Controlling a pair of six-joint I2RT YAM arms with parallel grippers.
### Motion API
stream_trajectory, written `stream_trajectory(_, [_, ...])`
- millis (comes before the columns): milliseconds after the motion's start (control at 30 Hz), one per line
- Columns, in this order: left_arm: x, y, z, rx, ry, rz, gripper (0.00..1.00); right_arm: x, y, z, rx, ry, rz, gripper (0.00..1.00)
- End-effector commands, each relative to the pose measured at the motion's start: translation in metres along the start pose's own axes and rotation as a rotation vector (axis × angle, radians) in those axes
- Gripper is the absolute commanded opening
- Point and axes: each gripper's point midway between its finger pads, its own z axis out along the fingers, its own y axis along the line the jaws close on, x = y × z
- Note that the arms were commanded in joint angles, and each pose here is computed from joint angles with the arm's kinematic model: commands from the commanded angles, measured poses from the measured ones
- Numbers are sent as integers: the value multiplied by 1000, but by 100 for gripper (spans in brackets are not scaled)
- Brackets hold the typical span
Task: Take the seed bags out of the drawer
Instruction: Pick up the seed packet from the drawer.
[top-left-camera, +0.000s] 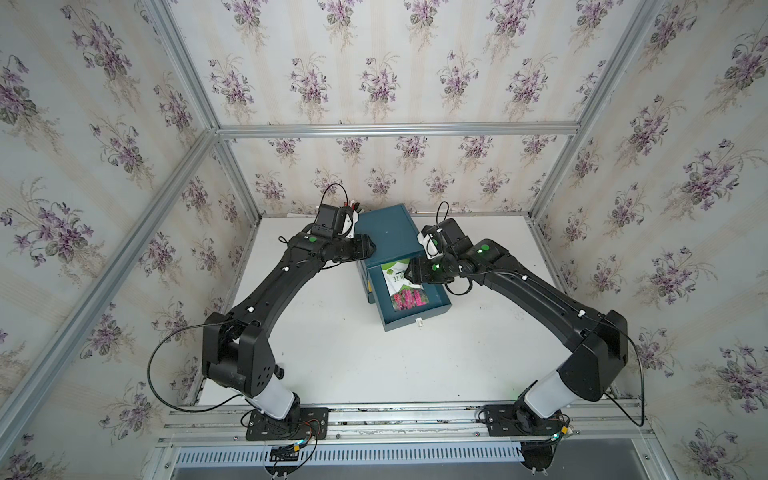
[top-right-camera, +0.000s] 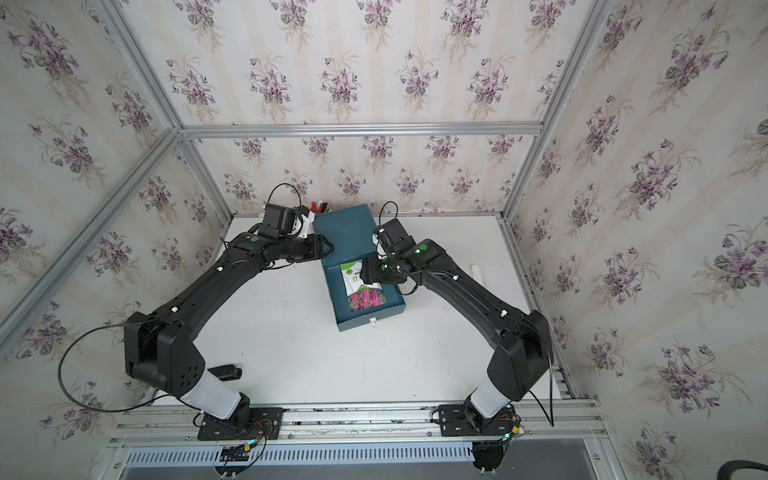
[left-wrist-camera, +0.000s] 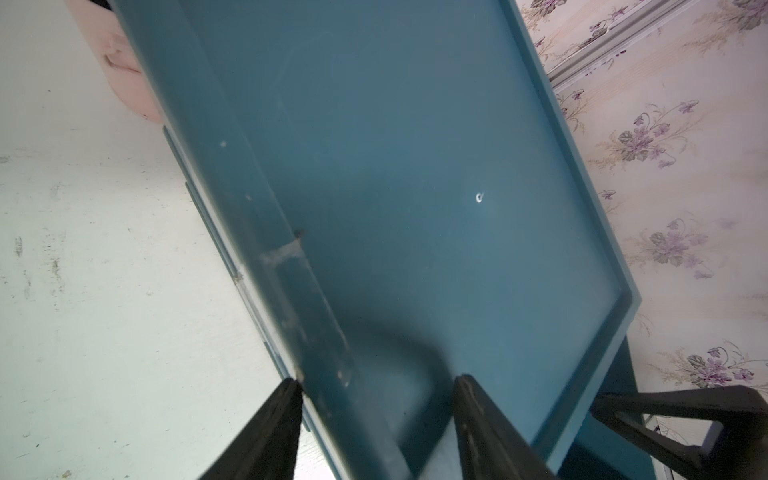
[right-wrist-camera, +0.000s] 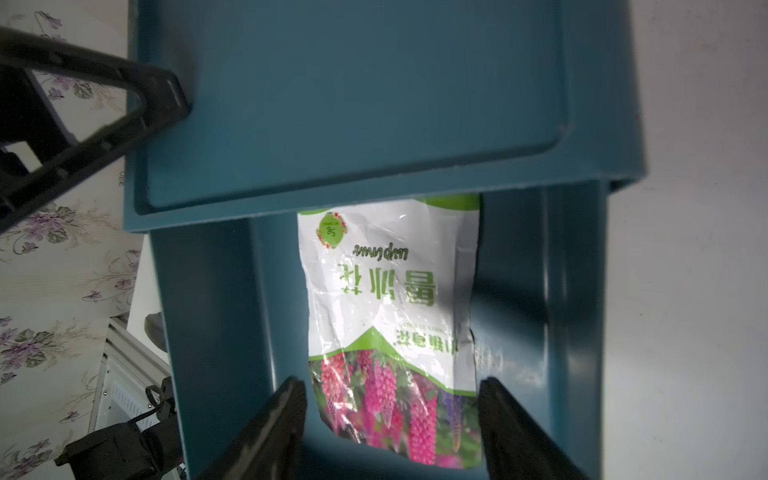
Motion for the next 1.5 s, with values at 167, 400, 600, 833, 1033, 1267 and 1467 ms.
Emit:
stream_trajectory(167, [35,16,3,-64,143,-3,60,-2,-3,12,114,-11,-78,69])
stream_trajectory(400, [36,18,1,-71,150,8,60,0,-6,24,167,-6,-93,72])
stream_trajectory(600, [36,17,0,-71,153,16,60,3,-12,33,201,6,-89,76])
stream_trajectory(833, [38,19,1,-75,162,23,60,9,-8,44,184,35,-87,80])
stream_trajectory(1033, [37,19,1,-74,163,25,60,9,6,47,123,39,-81,76])
stream_trajectory(1267, [36,22,-1,-76,163,25,60,8,21,49,52,41,-75,61])
stream_trajectory(1467, [38,24,-1,-80,166,24,60,8,23,49,41,39,-72,51])
